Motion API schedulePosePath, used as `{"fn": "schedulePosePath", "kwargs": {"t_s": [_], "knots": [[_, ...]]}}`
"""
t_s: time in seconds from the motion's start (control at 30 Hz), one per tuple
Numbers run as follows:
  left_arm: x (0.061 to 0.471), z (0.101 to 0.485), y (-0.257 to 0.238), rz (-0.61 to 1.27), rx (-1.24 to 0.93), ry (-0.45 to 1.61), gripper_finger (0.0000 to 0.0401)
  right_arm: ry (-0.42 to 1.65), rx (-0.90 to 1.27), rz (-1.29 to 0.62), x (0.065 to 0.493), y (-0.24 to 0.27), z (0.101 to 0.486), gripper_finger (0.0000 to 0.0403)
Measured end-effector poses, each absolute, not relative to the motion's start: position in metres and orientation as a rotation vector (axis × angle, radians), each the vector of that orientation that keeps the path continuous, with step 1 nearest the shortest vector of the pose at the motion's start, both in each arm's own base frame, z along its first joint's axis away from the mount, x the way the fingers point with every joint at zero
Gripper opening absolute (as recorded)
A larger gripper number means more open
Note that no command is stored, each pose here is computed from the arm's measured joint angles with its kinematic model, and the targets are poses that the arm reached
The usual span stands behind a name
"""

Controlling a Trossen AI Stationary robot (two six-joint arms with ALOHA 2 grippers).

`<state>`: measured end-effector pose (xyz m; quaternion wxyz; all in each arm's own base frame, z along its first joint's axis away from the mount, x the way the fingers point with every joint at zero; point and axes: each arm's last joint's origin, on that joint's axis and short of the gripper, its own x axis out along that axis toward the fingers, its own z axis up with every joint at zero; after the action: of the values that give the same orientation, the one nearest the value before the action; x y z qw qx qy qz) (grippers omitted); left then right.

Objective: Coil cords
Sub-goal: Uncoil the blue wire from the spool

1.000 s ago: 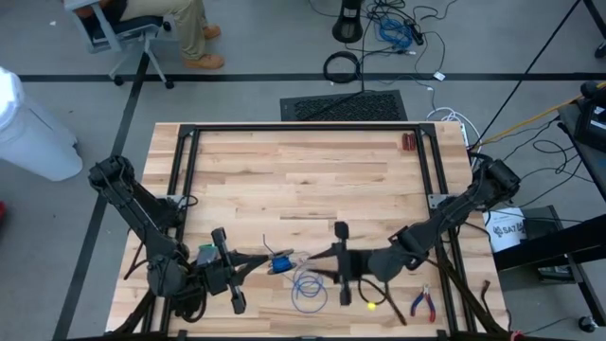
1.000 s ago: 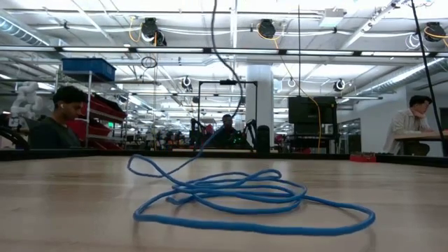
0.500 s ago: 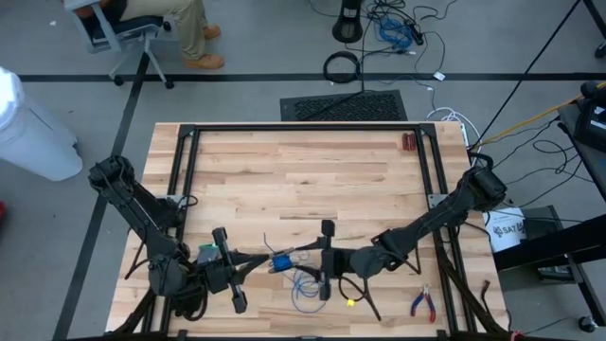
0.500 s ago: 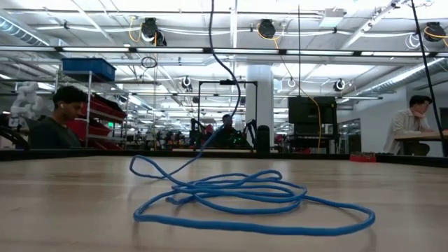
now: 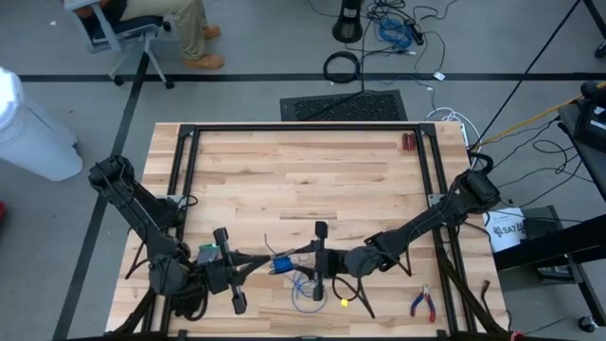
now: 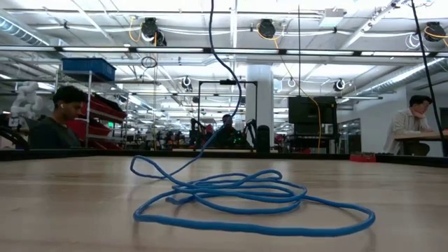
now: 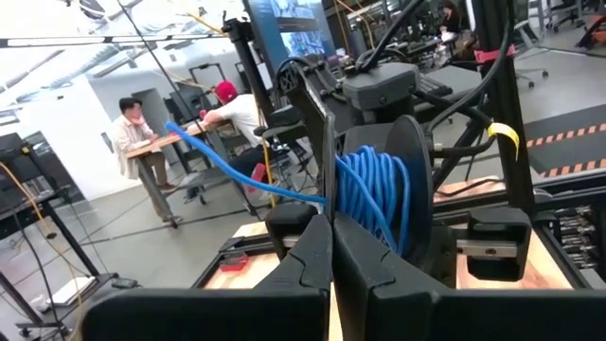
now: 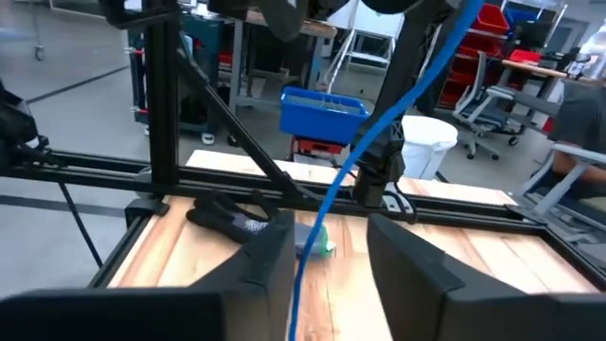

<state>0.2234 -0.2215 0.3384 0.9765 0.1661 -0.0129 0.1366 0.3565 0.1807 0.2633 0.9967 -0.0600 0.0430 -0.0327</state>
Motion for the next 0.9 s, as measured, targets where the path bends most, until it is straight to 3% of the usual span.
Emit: {"fn": "schedulePosePath", "kwargs": {"t_s": [0.27, 0.9], "knots": [[0.223, 0.338, -0.222, 0.275, 0.339, -0.023, 0.0002, 0.076, -0.139, -0.065, 0.356, 0.181, 0.264, 0.0008], [0.223, 0.328, -0.22, 0.344, 0.444, 0.066, 0.0002, 0.13, -0.106, -0.137, 0.299, 0.191, 0.313, 0.0001]]}}
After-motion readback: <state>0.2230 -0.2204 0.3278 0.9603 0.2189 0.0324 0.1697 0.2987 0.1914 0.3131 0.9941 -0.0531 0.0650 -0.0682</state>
